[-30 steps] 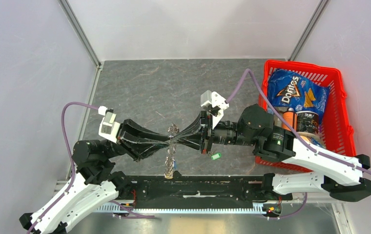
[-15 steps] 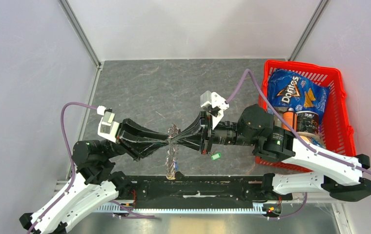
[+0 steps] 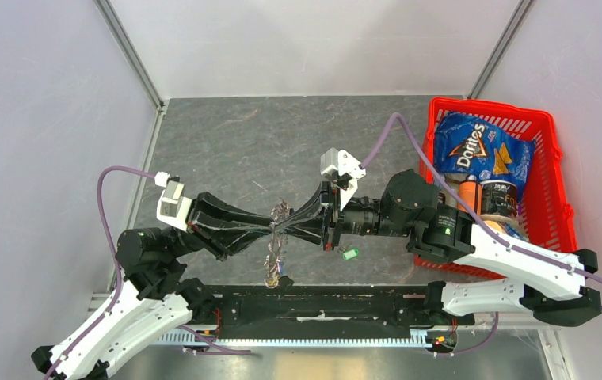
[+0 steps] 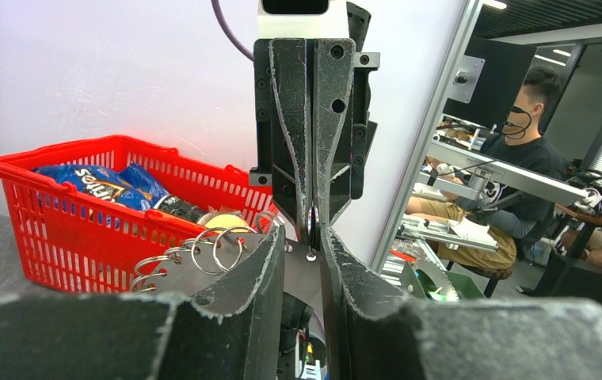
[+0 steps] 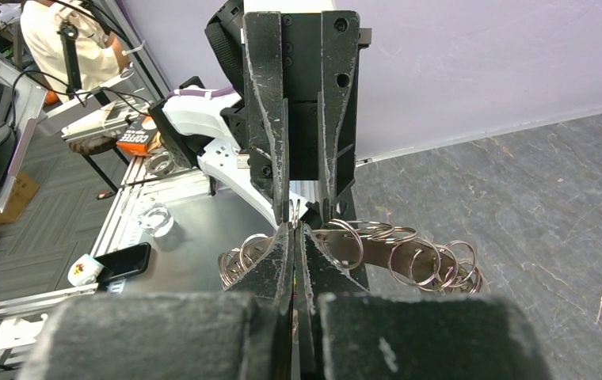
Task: Put the keys on the keyring
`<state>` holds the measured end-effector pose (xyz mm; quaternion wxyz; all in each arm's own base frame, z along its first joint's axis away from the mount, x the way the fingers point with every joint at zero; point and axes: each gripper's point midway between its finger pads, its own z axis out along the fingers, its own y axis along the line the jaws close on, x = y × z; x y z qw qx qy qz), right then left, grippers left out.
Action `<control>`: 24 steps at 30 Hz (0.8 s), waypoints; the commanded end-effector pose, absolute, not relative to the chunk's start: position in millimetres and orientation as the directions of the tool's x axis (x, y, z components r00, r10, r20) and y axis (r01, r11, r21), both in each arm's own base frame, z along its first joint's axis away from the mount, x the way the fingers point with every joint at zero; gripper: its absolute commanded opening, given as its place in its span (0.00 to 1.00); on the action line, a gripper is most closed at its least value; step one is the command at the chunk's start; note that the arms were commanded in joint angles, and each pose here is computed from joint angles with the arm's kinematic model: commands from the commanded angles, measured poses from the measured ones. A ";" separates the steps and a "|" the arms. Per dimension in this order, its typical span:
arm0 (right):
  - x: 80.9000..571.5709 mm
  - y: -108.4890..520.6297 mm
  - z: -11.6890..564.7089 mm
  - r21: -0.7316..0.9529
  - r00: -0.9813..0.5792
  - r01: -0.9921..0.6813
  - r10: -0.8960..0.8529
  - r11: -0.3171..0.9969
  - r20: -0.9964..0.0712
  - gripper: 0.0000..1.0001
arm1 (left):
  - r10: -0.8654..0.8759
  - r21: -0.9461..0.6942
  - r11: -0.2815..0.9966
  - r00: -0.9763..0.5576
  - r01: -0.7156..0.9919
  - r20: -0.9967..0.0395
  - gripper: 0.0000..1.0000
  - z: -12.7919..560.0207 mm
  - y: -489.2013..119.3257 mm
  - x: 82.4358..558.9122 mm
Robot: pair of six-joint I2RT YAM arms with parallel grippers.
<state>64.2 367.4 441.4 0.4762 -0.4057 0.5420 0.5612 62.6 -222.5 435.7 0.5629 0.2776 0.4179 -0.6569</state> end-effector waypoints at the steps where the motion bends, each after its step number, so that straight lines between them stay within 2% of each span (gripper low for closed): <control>1: 59.0 366.4 467.8 0.193 -0.189 -0.981 0.176 0.006 -0.966 0.00 | -0.527 -0.232 -0.028 -0.211 0.972 -0.823 0.27 441.7 -221.1 61.5; 5: 58.6 366.2 469.9 0.191 -0.188 -0.982 0.183 0.003 -0.965 0.00 | -0.524 -0.232 -0.031 -0.214 0.972 -0.825 0.19 441.1 -221.1 60.7; 7: 58.7 366.7 470.0 0.190 -0.186 -0.982 0.185 0.003 -0.965 0.00 | -0.521 -0.227 -0.035 -0.211 0.973 -0.827 0.06 441.5 -221.3 59.8; 8: 58.7 366.5 470.6 0.190 -0.186 -0.982 0.187 0.004 -0.964 0.00 | -0.519 -0.225 -0.038 -0.212 0.974 -0.828 0.02 441.5 -221.6 59.2; 21: 58.4 363.5 468.8 0.199 -0.194 -0.980 0.185 0.010 -0.963 0.00 | -0.495 -0.201 -0.067 -0.207 0.977 -0.844 0.02 440.0 -221.7 50.8; 22: 57.9 363.2 466.9 0.202 -0.197 -0.979 0.175 0.010 -0.965 0.03 | -0.490 -0.198 -0.072 -0.207 0.978 -0.847 0.02 440.3 -221.6 49.2; 24: 55.9 358.7 466.3 0.197 -0.193 -0.980 0.163 0.008 -0.967 0.20 | -0.473 -0.190 -0.074 -0.202 0.979 -0.857 0.02 439.3 -222.3 47.7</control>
